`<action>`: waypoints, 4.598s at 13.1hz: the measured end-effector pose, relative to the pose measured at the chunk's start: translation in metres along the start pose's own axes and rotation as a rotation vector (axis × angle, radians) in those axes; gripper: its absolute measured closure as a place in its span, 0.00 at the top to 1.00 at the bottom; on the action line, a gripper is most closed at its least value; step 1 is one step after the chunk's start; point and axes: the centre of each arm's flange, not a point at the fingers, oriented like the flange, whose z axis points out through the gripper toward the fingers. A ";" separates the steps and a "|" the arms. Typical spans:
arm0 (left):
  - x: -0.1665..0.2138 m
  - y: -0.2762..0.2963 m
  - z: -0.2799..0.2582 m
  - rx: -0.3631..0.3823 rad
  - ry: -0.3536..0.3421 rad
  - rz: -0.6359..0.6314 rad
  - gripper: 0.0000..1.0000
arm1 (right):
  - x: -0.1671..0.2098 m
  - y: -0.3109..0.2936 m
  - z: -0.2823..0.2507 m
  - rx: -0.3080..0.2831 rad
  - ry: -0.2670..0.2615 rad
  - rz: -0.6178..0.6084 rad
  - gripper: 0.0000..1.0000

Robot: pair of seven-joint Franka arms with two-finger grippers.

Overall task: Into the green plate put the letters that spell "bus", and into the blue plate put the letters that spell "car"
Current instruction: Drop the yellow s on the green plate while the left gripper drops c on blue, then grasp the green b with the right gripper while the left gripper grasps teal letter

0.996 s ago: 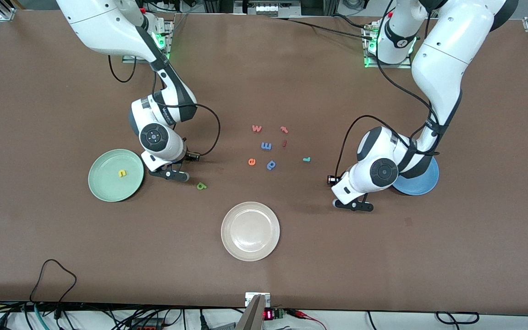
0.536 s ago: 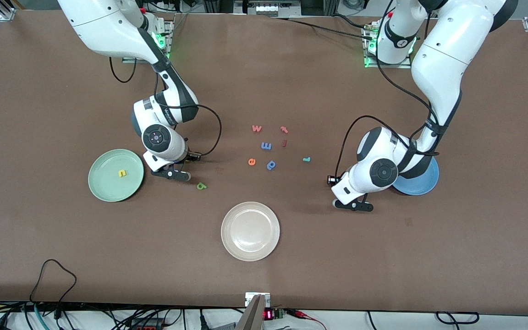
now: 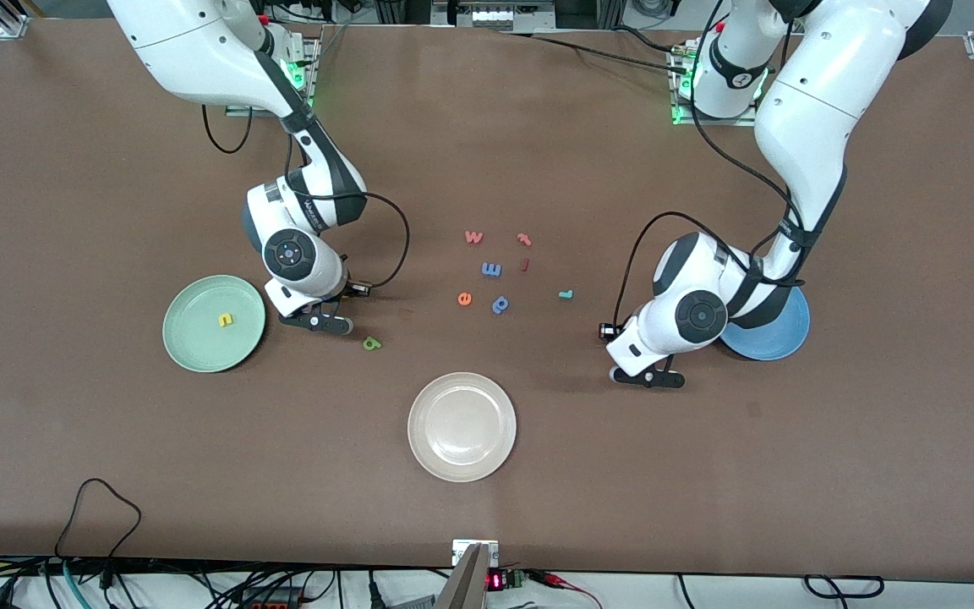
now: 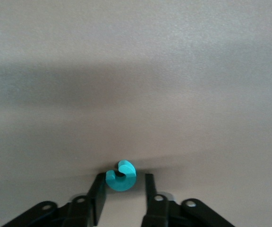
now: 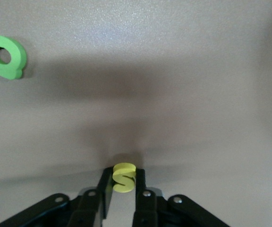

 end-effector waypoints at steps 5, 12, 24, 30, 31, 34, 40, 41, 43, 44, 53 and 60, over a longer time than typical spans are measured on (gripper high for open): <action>0.000 -0.001 0.000 0.003 0.000 -0.007 0.33 | 0.015 0.017 -0.016 0.015 0.026 -0.025 0.22; 0.015 -0.039 -0.022 0.048 0.023 -0.031 0.28 | 0.083 0.211 -0.057 0.060 0.029 -0.163 0.22; -0.034 -0.316 -0.068 0.016 -0.207 -0.040 0.29 | 0.035 0.036 -0.098 0.044 0.124 -0.439 0.53; -0.037 -0.289 -0.058 0.011 -0.239 -0.015 0.63 | 0.037 -0.016 -0.067 0.036 0.114 -0.483 0.51; -0.037 -0.280 -0.059 0.008 -0.243 -0.008 0.63 | 0.036 -0.026 -0.059 0.034 0.113 -0.497 0.51; -0.033 -0.199 -0.069 -0.013 -0.235 0.012 0.52 | 0.037 -0.056 -0.045 0.038 0.145 -0.578 0.52; -0.059 0.014 -0.043 -0.008 -0.162 0.107 0.48 | 0.054 -0.071 -0.040 0.050 0.225 -0.706 0.52; -0.069 0.047 -0.035 -0.008 -0.144 0.125 0.47 | 0.055 -0.072 -0.038 0.049 0.225 -0.717 0.53; -0.084 0.083 -0.022 -0.018 -0.108 0.153 0.47 | 0.056 -0.071 -0.035 0.047 0.223 -0.725 0.54; -0.086 0.087 -0.017 -0.025 -0.099 0.155 0.47 | 0.056 -0.071 -0.034 0.045 0.223 -0.730 0.54; -0.089 0.099 0.014 -0.051 -0.080 0.097 0.47 | 0.064 -0.064 -0.024 0.030 0.238 -0.790 0.54; -0.081 0.089 0.018 -0.021 -0.042 0.094 0.46 | 0.066 -0.061 -0.022 0.026 0.240 -0.793 0.54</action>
